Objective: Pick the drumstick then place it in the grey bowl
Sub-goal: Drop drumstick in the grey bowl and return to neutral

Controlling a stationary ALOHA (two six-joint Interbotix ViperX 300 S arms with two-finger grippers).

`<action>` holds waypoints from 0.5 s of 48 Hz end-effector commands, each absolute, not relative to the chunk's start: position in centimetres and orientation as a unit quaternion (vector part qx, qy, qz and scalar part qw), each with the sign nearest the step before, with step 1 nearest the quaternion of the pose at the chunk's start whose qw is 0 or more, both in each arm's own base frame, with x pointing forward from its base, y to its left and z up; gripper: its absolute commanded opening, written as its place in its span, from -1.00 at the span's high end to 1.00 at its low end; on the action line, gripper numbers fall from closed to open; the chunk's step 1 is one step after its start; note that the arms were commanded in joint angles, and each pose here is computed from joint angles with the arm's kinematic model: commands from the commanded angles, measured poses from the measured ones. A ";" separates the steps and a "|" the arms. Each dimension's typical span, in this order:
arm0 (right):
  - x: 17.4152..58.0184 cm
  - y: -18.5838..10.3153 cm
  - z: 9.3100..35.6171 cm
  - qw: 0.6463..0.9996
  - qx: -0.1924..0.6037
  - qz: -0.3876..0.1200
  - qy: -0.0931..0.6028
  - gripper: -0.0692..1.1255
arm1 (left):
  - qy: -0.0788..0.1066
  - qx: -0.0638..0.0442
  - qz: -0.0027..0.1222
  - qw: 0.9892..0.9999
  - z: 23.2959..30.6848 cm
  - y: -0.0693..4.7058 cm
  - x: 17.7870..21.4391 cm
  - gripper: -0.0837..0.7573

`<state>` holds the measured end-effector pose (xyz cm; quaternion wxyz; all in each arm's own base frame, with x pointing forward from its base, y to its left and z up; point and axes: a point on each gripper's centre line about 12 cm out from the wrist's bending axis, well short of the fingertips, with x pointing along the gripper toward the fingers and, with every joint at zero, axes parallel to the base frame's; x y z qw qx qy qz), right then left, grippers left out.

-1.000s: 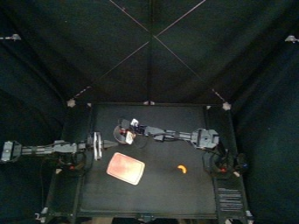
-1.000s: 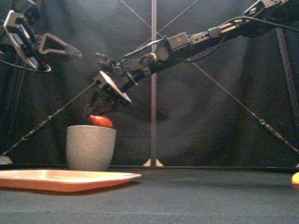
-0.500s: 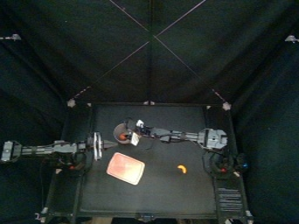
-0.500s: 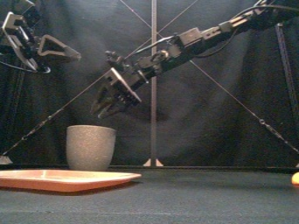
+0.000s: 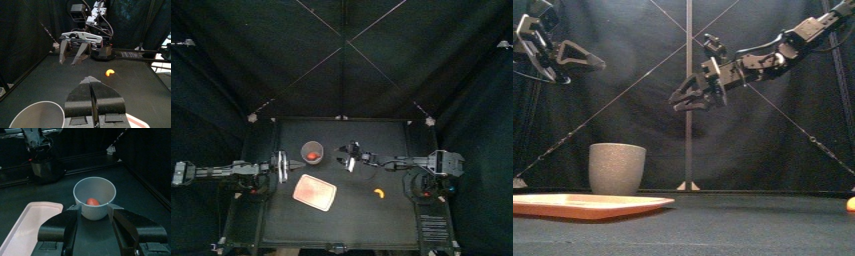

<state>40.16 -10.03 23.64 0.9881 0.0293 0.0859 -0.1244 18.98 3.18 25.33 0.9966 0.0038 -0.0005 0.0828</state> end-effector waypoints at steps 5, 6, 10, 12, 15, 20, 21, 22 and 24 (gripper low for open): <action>36.9 -8.7 24.8 0.991 0.025 -0.117 0.050 -0.50 | -0.010 0.006 0.087 0.996 25.97 3.39 19.14 0.86; 36.7 -8.5 24.7 0.992 0.024 -0.116 0.052 -0.50 | -0.010 0.006 0.088 0.996 25.97 3.42 19.14 0.86; 35.6 -8.2 24.4 0.991 0.025 -0.116 0.056 -0.50 | -0.011 0.006 0.089 0.996 26.03 3.48 19.14 0.86; 35.0 -8.1 24.0 0.991 0.025 -0.116 0.061 -0.50 | -0.010 0.006 0.091 0.996 25.97 3.54 19.12 0.86; 34.4 -7.9 23.7 0.991 0.026 -0.116 0.065 -0.50 | -0.011 0.006 0.092 0.996 26.03 3.60 19.12 0.86; 33.7 -7.8 23.5 0.991 0.026 -0.116 0.068 -0.50 | -0.010 0.005 0.096 0.995 25.97 3.72 19.08 0.86; 33.6 -7.8 23.5 0.991 0.026 -0.116 0.068 -0.50 | -0.011 0.006 0.097 0.995 26.03 3.75 19.09 0.86; 33.5 -7.7 23.4 0.991 0.026 -0.116 0.069 -0.50 | -0.011 0.006 0.098 0.995 26.03 3.81 19.08 0.86; 33.4 -7.6 23.4 0.991 0.025 -0.114 0.070 -0.50 | -0.012 0.006 0.100 0.995 26.06 3.89 19.04 0.86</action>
